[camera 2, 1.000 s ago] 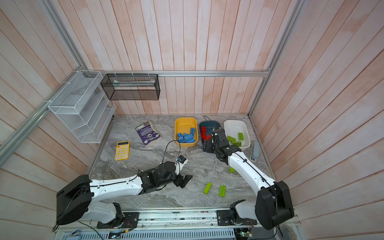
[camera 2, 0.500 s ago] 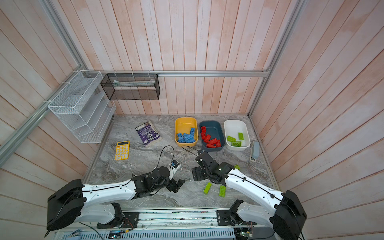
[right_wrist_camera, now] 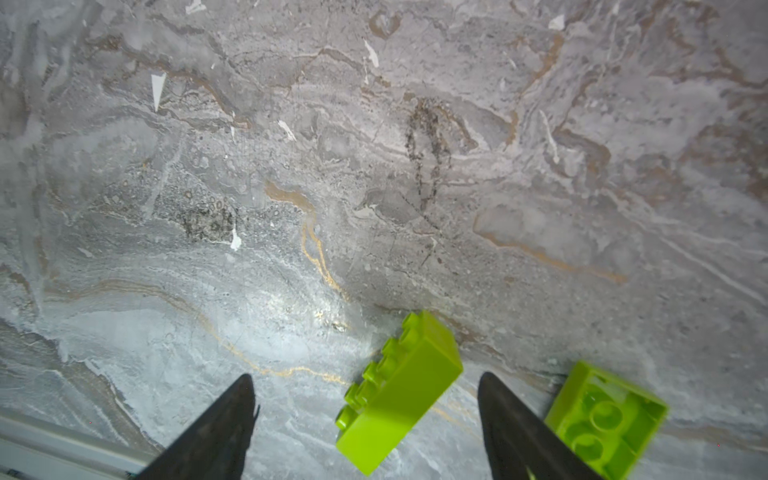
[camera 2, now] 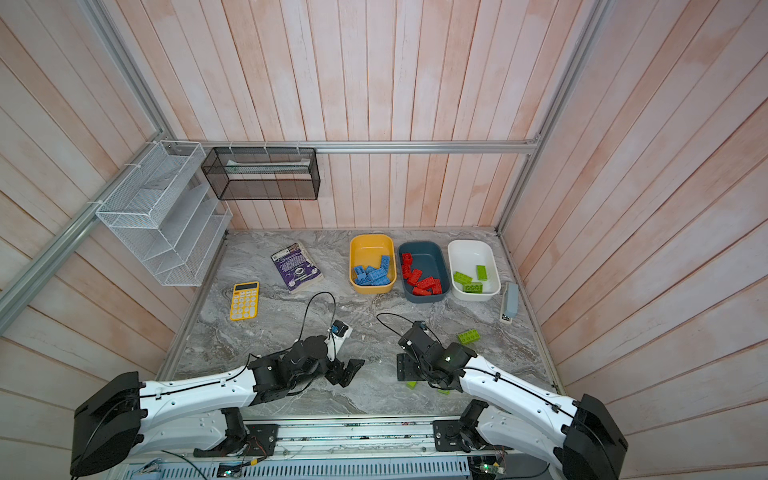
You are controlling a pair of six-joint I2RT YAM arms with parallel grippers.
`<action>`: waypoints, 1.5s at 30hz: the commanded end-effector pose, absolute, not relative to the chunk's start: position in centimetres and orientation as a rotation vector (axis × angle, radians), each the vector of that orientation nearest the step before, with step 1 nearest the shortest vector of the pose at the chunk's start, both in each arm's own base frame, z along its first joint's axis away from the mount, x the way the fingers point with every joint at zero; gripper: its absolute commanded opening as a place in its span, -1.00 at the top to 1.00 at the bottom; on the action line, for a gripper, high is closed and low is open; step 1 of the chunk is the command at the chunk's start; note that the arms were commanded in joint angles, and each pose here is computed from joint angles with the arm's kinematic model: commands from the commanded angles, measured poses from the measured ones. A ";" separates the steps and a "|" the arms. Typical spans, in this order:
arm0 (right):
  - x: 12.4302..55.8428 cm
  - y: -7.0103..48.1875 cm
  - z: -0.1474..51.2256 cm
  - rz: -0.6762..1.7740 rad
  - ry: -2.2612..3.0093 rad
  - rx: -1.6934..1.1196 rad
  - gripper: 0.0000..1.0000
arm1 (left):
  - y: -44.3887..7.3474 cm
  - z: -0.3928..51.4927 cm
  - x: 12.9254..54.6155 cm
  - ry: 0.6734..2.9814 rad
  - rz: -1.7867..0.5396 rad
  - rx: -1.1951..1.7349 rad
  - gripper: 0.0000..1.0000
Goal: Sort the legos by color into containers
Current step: 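Lower the right gripper and grasp another lime-green brick, then carry the lime-green brick to the white tub and release it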
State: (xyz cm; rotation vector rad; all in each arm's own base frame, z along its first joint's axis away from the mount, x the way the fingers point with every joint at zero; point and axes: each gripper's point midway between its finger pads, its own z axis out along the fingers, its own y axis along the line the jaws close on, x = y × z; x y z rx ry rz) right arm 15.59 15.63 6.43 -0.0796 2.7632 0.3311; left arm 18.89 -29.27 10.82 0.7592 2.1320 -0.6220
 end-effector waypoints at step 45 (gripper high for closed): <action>29.5 16.5 15.1 0.335 2.482 0.125 0.74 | -31.0 15.6 21.3 1.981 -0.658 0.718 -0.93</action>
